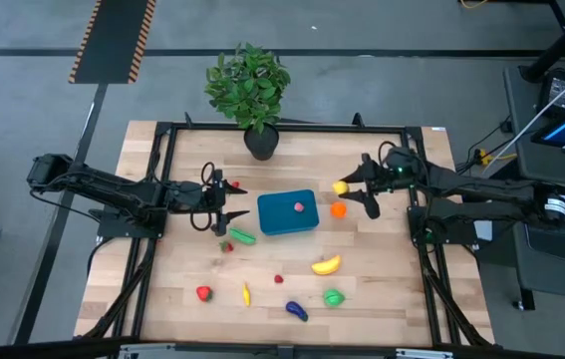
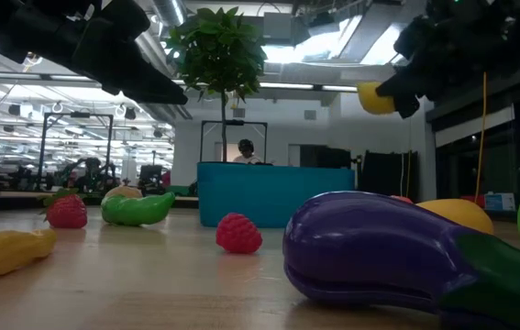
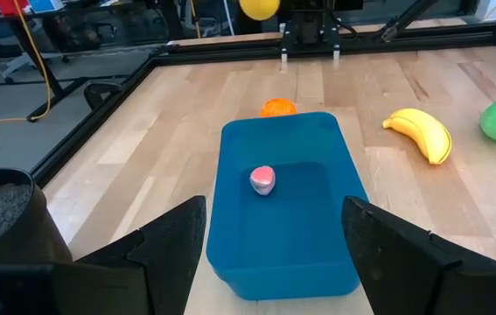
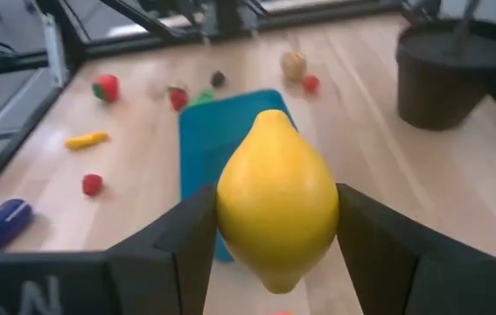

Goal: Pick and placing Produce into tupperware
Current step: Put the yellow lemon into the blue bin

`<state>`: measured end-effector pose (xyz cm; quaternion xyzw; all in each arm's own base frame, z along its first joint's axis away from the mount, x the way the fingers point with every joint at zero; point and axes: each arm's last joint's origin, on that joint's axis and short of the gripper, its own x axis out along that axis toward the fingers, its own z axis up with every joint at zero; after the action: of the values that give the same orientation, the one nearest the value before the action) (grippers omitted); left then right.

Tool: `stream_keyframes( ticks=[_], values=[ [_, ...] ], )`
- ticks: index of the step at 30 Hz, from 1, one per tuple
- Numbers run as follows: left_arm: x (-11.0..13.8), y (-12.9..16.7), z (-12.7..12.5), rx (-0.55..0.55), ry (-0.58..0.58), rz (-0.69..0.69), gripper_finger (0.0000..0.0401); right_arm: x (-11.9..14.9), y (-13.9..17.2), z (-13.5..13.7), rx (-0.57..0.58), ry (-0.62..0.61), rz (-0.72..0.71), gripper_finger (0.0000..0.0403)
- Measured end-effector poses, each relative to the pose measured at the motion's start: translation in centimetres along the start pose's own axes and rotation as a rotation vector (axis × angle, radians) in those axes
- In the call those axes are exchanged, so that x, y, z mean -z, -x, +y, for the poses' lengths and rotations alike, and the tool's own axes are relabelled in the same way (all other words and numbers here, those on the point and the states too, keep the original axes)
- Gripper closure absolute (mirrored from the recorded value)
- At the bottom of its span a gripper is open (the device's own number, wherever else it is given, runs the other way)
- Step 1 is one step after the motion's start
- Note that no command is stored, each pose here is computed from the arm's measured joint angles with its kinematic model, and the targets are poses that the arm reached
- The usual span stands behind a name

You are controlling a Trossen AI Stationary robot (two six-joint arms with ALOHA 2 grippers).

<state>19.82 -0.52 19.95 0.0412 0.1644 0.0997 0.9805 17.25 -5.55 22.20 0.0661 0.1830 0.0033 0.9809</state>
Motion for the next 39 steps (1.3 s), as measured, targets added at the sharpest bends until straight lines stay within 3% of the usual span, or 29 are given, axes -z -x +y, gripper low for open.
stream_keyframes(
  ticks=[19,30,39],
  values=[
    [0.0,0.0,0.0,0.000,0.036,0.000,0.0140,-0.4,0.0,0.4,-0.121,0.091,-0.086,0.0197],
    [0.0,0.0,0.0,0.000,0.044,-0.001,0.0140,-0.5,0.0,0.0,0.000,0.081,-0.095,0.0197],
    [0.0,0.0,0.0,0.000,0.044,0.000,0.0140,0.1,-1.9,-0.5,-0.075,0.046,-0.062,0.0197]
  ],
)
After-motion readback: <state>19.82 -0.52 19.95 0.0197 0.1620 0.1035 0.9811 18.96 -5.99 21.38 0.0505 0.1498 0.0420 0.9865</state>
